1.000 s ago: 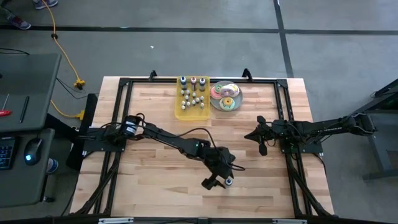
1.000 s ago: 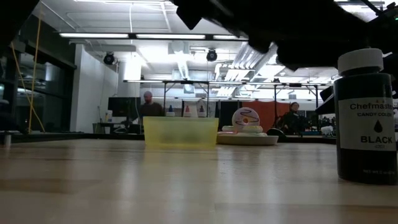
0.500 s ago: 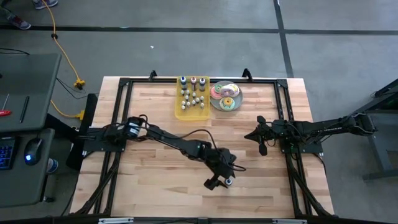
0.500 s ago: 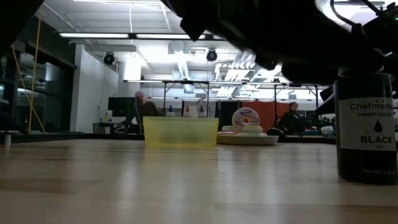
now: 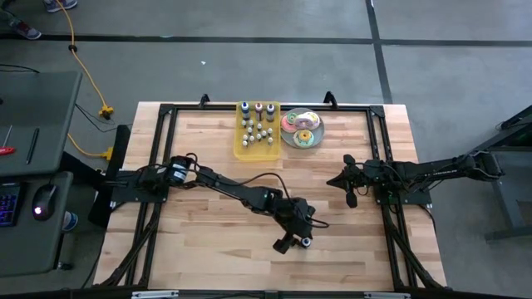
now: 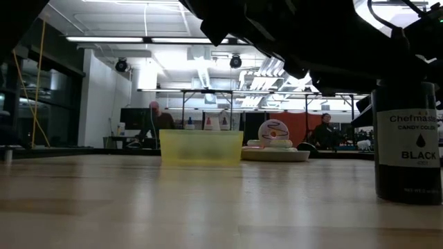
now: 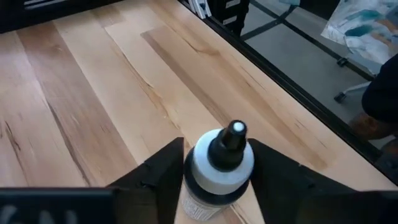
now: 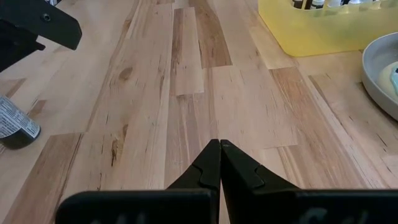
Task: Pick & Place food coloring
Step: Put the big black food coloring bottle into the bin
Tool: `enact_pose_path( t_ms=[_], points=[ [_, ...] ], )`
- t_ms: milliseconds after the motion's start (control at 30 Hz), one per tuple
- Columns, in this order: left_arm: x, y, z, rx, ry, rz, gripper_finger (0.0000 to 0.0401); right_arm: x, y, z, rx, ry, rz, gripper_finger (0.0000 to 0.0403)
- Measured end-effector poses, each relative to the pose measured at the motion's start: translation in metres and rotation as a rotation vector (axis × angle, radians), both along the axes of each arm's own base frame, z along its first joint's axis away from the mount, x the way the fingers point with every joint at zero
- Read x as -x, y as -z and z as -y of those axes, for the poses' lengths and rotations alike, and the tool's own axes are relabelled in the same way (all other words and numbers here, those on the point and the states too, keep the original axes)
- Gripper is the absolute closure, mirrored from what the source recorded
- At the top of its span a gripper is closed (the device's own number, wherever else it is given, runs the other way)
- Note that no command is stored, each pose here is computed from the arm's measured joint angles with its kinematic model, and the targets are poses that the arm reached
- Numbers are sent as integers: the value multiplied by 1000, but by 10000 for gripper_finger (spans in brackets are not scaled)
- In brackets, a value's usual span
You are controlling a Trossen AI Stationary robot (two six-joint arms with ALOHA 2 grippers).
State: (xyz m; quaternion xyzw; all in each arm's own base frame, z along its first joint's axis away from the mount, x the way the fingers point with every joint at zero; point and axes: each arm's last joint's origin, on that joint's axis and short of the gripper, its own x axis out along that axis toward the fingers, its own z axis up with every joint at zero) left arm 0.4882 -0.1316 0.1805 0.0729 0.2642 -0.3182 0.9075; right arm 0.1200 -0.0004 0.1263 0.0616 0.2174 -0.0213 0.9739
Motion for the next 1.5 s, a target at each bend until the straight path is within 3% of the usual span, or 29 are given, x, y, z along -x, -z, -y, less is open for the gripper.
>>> enact_pose_path(
  t_ms=[267, 533, 667, 967, 1167, 1500],
  points=[
    [-1, -1, 0, 7, -4, 5, 298, 0, 0, 0, 0, 0, 0, 402],
    [-4, -9, -2, 96, -112, -66, 299, 0, 0, 0, 0, 0, 0, 402],
    [-10, -28, -5, 136, -139, -84, 297, 0, 0, 0, 0, 0, 0, 402],
    [-12, -85, -15, 77, -108, -112, 296, 0, 0, 0, 0, 0, 0, 402],
    [8, -127, -22, 43, -79, -73, 296, 0, 0, 0, 0, 0, -2, 402],
    [42, -170, -49, -13, -90, -98, 295, 0, 0, 0, 0, 0, 0, 402]
  ],
)
